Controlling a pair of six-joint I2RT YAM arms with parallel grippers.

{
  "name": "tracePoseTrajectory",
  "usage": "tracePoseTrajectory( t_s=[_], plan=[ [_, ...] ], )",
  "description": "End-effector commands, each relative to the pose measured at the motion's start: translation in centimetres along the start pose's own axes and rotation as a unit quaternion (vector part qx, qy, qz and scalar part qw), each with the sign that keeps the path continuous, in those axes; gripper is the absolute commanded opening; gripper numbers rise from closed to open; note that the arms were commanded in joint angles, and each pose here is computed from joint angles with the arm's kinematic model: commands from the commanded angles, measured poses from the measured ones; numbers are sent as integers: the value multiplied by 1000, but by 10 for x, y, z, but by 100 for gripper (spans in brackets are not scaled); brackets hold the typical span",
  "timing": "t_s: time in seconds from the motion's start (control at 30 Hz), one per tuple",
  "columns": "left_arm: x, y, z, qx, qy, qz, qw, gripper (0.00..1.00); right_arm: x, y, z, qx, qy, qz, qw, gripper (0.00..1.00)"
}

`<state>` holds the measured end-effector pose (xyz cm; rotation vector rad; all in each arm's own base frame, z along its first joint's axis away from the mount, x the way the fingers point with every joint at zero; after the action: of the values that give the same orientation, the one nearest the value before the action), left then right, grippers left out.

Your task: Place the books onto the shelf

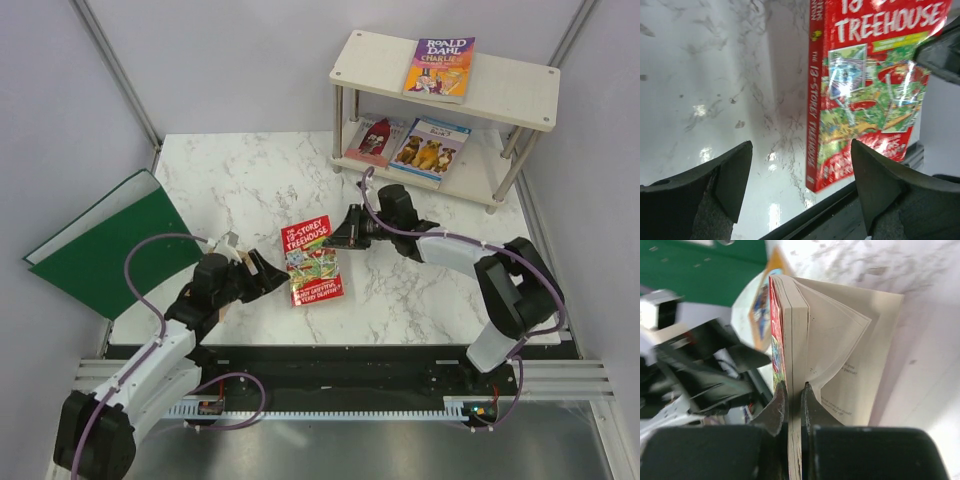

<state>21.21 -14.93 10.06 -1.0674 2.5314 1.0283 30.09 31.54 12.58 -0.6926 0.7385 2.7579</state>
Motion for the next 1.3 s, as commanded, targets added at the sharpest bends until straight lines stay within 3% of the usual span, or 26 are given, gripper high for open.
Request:
tracePoseTrajectory(
  t_s=[0.0, 0.33, 0.4, 0.47, 0.5, 0.53, 0.57, 0.67, 0.77, 0.93, 0.97, 1.03, 1.27],
  plan=[
    [-6, -5, -56, 185, -54, -17, 981, 87, -12, 28, 70, -112, 63, 10, 992, 0],
    [-20, -2, -106, 296, -85, -28, 951, 87, -9, 41, 95, -161, 46, 36, 985, 1],
    [-17, -5, -112, 305, -83, -17, 949, 82, -5, 40, 91, -159, 40, 41, 986, 1],
    [-18, -5, -121, 321, -75, -15, 944, 67, -2, 39, 89, -159, 37, 46, 985, 2],
    [-19, -3, -129, 330, -69, -11, 941, 41, 1, 39, 86, -156, 34, 49, 986, 4],
    [-18, -2, -133, 336, -66, 0, 940, 26, 3, 38, 84, -153, 32, 51, 986, 7],
    [-18, -2, -136, 339, -61, 6, 939, 4, 4, 37, 81, -146, 29, 51, 988, 22],
    [-25, 3, -150, 352, -47, 10, 935, 2, 10, 37, 59, -101, 22, 44, 994, 50],
    [-39, 10, -169, 360, -53, -3, 931, 2, 13, 45, 38, -70, 9, 25, 997, 67],
    [-47, 7, -193, 382, -78, 21, 921, 2, 9, 73, 27, -81, 3, -37, 996, 80],
    [-51, 7, -200, 391, -81, 21, 917, 2, 22, 78, 23, -90, -26, -30, 995, 83],
    [-52, 2, -206, 406, -79, 30, 910, 2, 15, 90, 35, -126, -5, -62, 990, 85],
    [-60, -11, -231, 463, -73, 60, 882, 2, 31, 110, 55, -190, 4, -80, 978, 91]
  ],
)
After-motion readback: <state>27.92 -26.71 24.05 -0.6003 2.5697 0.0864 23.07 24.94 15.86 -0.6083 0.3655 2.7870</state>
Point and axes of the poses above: each gripper's point midway between its finger pads, its own y axis back along the fingers, its own z axis along the line the jaws close on, x = y × z, the point moved 1 cm from there along y, back along the fingers, and after that the axes turned 6 degrees about y, right-handed, at the moved point
